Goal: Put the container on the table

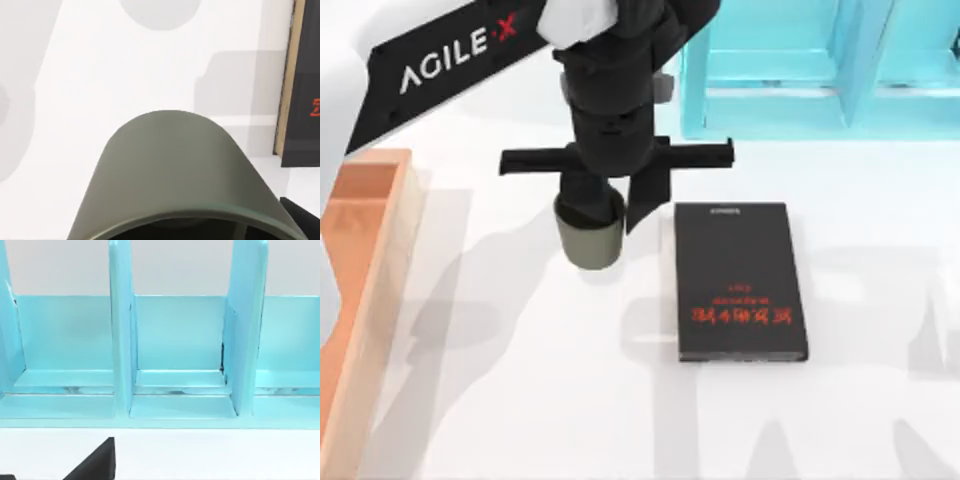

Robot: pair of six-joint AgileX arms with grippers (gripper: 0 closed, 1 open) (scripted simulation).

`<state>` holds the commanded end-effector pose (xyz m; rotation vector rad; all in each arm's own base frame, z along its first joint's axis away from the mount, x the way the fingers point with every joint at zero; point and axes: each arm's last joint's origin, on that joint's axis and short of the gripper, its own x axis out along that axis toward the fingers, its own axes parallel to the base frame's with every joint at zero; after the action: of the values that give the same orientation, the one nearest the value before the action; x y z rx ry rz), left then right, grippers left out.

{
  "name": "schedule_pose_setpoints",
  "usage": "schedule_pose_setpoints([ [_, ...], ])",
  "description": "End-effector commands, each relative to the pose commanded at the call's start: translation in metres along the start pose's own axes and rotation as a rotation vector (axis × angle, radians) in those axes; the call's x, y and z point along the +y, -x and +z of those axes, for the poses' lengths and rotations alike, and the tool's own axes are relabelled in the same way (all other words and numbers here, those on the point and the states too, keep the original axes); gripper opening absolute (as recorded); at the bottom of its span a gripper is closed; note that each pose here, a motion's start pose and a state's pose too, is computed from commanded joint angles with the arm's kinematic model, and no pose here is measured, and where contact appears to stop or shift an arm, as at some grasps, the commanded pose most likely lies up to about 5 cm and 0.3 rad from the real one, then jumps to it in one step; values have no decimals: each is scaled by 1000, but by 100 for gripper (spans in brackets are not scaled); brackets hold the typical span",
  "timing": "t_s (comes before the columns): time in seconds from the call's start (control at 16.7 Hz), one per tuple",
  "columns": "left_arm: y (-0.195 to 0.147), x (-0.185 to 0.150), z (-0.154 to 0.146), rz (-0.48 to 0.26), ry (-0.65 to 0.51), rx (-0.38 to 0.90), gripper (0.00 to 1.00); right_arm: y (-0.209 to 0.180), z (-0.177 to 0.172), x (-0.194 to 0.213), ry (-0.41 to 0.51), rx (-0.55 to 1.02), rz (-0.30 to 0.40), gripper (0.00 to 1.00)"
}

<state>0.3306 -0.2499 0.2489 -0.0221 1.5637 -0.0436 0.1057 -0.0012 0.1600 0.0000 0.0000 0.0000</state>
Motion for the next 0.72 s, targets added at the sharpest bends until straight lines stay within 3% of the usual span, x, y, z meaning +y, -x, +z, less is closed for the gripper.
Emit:
schedule_pose_setpoints([
  [0.3,-5,-2,0,2,-9,0,0,0,0,0,0,0,0,100],
  [0.72,-49,7,1,0,2,-6,0,0,0,0,0,0,0,100],
])
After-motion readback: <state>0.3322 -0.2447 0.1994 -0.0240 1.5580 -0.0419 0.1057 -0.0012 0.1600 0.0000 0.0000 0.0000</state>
